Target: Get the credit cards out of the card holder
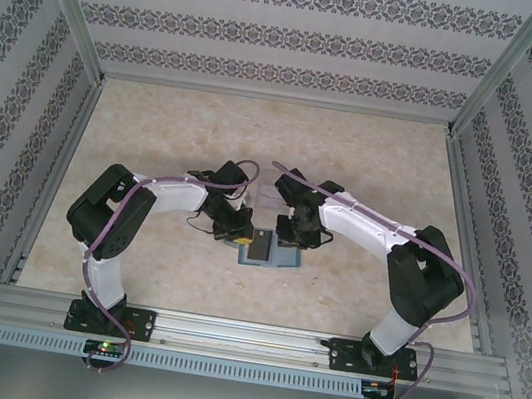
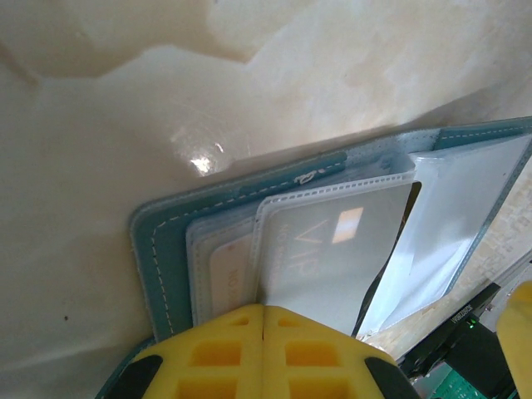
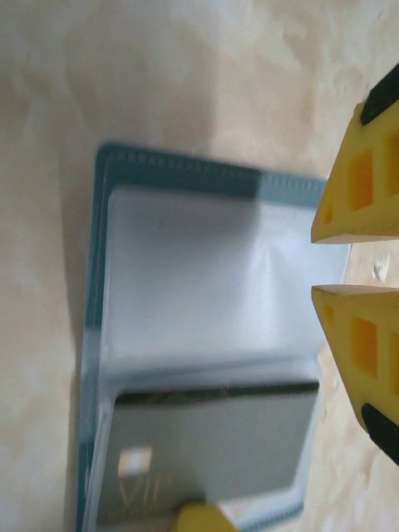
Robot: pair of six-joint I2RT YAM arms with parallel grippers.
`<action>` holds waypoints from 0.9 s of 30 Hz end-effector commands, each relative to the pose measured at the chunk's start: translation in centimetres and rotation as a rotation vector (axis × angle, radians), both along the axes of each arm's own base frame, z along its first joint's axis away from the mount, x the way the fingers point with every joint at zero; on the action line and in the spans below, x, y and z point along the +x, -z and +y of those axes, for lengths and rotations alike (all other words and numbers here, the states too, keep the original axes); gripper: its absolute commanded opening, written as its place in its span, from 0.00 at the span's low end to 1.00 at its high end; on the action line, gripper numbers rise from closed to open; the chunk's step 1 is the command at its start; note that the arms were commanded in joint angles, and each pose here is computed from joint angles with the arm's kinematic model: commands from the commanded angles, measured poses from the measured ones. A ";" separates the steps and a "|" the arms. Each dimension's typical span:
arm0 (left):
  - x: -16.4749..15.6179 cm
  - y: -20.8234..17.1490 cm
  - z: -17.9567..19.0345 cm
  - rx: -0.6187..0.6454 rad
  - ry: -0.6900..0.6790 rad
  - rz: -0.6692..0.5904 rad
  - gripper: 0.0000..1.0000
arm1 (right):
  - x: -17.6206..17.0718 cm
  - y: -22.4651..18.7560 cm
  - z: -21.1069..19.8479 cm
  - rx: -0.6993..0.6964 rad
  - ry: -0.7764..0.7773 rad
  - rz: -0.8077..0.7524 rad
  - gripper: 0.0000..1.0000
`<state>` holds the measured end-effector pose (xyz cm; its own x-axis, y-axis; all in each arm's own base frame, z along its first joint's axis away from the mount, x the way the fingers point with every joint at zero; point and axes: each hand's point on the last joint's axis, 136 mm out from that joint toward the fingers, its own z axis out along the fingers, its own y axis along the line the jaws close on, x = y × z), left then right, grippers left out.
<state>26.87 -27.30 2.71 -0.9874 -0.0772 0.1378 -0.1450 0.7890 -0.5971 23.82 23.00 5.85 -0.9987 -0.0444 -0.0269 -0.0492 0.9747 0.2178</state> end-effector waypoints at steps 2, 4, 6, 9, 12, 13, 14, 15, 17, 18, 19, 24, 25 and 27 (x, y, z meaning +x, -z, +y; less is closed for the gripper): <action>-0.9 1.8 1.3 0.088 0.003 0.038 0.00 | 0.2 -0.5 2.5 0.200 0.058 0.031 0.19; -0.9 1.9 1.3 0.088 0.002 0.040 0.00 | 0.1 -0.1 3.0 0.253 0.071 0.043 0.19; -1.0 1.9 1.3 0.088 0.003 0.039 0.00 | 0.2 0.3 3.4 0.294 0.077 0.053 0.18; -0.9 1.9 1.3 0.088 0.003 0.039 0.00 | 0.2 0.8 3.5 0.328 0.085 0.059 0.17; -1.0 1.9 1.3 0.088 0.003 0.041 0.00 | 0.4 1.3 3.5 0.365 0.095 0.059 0.17; -1.0 1.9 1.3 0.088 0.004 0.041 0.00 | 0.4 1.4 3.5 0.377 0.099 0.061 0.17; -1.0 2.0 1.3 0.090 0.003 0.042 0.00 | 0.4 1.6 3.5 0.384 0.103 0.065 0.17; -1.0 2.0 1.3 0.088 0.002 0.042 0.00 | 0.4 1.8 3.5 0.390 0.103 0.068 0.17; -1.0 2.0 1.3 0.088 0.002 0.043 0.00 | 0.4 2.1 3.5 0.395 0.107 0.076 0.17; -1.0 2.0 1.3 0.088 0.002 0.044 0.00 | 0.4 2.3 3.5 0.397 0.107 0.081 0.17; -1.0 2.0 1.3 0.088 0.003 0.043 0.00 | 0.3 2.4 3.6 0.402 0.106 0.084 0.17; -1.0 2.1 1.3 0.090 0.003 0.046 0.00 | 0.3 3.1 3.6 0.404 0.109 0.097 0.17; -1.0 2.1 1.3 0.090 0.002 0.046 0.00 | 0.2 3.3 3.5 0.402 0.109 0.099 0.17; -1.0 2.0 1.3 0.090 0.003 0.046 0.00 | 0.2 3.5 3.5 0.399 0.112 0.102 0.17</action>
